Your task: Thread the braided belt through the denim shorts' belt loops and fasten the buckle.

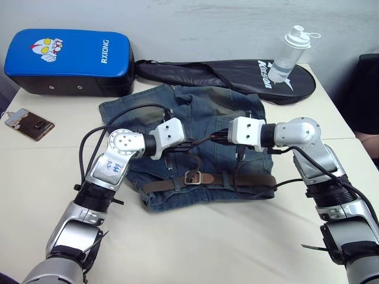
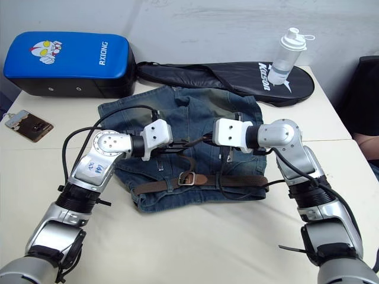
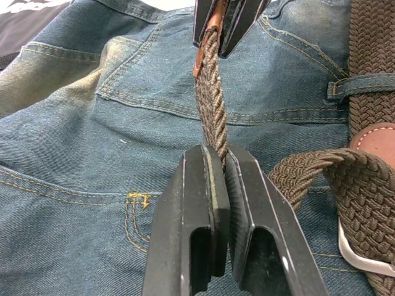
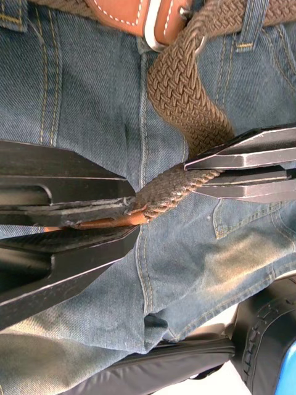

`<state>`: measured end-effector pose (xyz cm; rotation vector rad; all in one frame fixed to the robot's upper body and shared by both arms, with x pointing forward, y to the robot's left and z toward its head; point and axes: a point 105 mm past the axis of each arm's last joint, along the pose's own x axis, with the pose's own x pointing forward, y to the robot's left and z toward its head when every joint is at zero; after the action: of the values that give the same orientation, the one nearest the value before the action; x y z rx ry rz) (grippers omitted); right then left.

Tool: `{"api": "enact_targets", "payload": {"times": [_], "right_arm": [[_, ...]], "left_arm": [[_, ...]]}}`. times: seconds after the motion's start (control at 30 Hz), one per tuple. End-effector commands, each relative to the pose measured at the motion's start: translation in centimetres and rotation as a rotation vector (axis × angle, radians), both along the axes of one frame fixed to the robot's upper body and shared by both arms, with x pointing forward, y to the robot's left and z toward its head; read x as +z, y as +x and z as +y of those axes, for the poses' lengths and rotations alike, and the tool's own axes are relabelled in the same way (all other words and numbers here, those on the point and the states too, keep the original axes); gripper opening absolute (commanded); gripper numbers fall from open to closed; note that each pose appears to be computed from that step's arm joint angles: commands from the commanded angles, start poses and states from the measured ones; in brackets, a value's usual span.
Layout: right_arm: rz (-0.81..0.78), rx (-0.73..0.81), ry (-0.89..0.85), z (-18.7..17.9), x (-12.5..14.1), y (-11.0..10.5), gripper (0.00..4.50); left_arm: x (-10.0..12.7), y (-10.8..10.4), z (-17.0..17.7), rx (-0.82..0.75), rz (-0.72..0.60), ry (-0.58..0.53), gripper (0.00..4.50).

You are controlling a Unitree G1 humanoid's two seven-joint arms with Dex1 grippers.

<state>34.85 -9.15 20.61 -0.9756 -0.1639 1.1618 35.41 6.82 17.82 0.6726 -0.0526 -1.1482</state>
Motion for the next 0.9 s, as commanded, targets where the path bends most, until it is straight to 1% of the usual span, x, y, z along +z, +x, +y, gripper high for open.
{"api": "enact_targets", "payload": {"times": [0.03, 0.1, 0.17, 0.27, 0.4, 0.47, 0.5, 0.57, 0.6, 0.63, 0.83, 0.87, 0.9], "right_arm": [[-0.029, 0.02, 0.019, 0.2, 1.4, -0.2, 0.0], [-0.026, 0.025, 0.024, 0.3, 1.5, -0.3, 0.0], [-0.024, 0.027, 0.029, 0.5, 1.6, -0.4, 0.0], [-0.022, 0.028, 0.032, 0.5, 1.7, -0.4, 0.0], [-0.019, 0.027, 0.034, 0.5, 1.7, -0.5, 0.0], [-0.019, 0.021, 0.041, 0.4, 1.9, -0.5, 0.0], [-0.019, 0.02, 0.044, 0.4, 2.0, -0.6, 0.0], [-0.018, 0.019, 0.048, 0.5, 2.2, -0.6, 0.0], [-0.017, 0.019, 0.05, 0.5, 2.2, -0.7, 0.0], [-0.016, 0.019, 0.052, 0.5, 2.3, -0.7, 0.0], [0.004, 0.013, 0.067, 0.7, 2.3, -0.8, 0.0], [0.061, 0.025, 0.102, 0.9, 2.3, -1.2, 0.0], [0.102, 0.039, 0.113, 0.9, 2.1, -1.7, 0.44]], "left_arm": [[2.5, 0.1, -1.0, -0.025, -0.065, -0.073, 1.11], [2.9, 0.3, -1.7, -0.026, -0.108, -0.067, 1.87], [2.9, 0.2, -2.5, -0.043, -0.119, -0.057, 2.53], [3.1, 0.3, -3.2, -0.052, -0.115, -0.074, 2.53], [2.8, 0.6, -3.3, -0.047, -0.128, -0.045, 2.53], [2.4, 0.7, -3.1, -0.047, -0.122, -0.026, 2.0], [2.2, 0.7, -3.0, -0.048, -0.123, -0.011, 1.82], [2.0, 0.8, -2.9, -0.049, -0.125, 0.004, 1.01], [2.0, 0.8, -2.8, -0.049, -0.126, 0.009, 0.39], [2.0, 0.9, -2.7, -0.047, -0.126, 0.009, 0.1], [2.4, 1.1, -2.8, -0.047, -0.131, -0.012, 0.04], [2.5, 1.2, -2.7, -0.045, -0.132, -0.015, 0.04], [2.5, 1.3, -2.6, -0.041, -0.135, -0.014, 0.01]]}}
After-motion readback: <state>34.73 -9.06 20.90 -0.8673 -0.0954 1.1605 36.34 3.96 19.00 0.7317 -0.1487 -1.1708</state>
